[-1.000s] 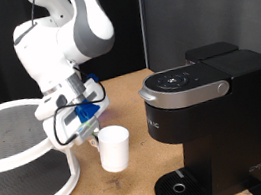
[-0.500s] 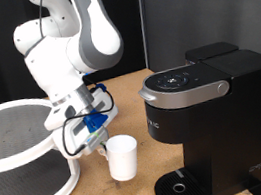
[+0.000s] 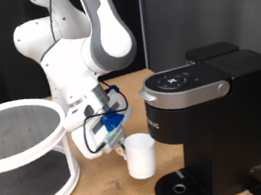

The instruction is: Make a cup of coffee with the keurig machine

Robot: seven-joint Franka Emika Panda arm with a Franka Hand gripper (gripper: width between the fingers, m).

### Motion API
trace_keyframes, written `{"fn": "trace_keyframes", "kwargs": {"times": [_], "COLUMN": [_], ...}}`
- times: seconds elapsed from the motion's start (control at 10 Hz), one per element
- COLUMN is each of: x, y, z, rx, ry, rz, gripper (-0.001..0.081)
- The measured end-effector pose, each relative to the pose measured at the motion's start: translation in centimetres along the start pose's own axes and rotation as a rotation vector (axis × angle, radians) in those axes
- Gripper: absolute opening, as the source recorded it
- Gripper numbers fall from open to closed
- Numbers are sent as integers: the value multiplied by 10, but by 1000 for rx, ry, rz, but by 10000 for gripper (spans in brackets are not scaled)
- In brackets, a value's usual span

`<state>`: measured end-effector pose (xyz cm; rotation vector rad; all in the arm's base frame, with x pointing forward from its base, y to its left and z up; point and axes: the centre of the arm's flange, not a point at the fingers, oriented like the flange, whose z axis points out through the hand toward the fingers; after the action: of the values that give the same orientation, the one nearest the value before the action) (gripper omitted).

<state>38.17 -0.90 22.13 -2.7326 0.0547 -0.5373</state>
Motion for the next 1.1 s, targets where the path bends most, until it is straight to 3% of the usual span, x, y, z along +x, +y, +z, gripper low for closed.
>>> {"fn": "trace_keyframes", "kwargs": {"times": [0.6, 1.1], "x": [-4, 12], "y": [-26, -30], "z": [7, 19], "rx": [4, -15], "ry": [34, 39], "rz": [-19, -15], "gripper": [67, 67]}}
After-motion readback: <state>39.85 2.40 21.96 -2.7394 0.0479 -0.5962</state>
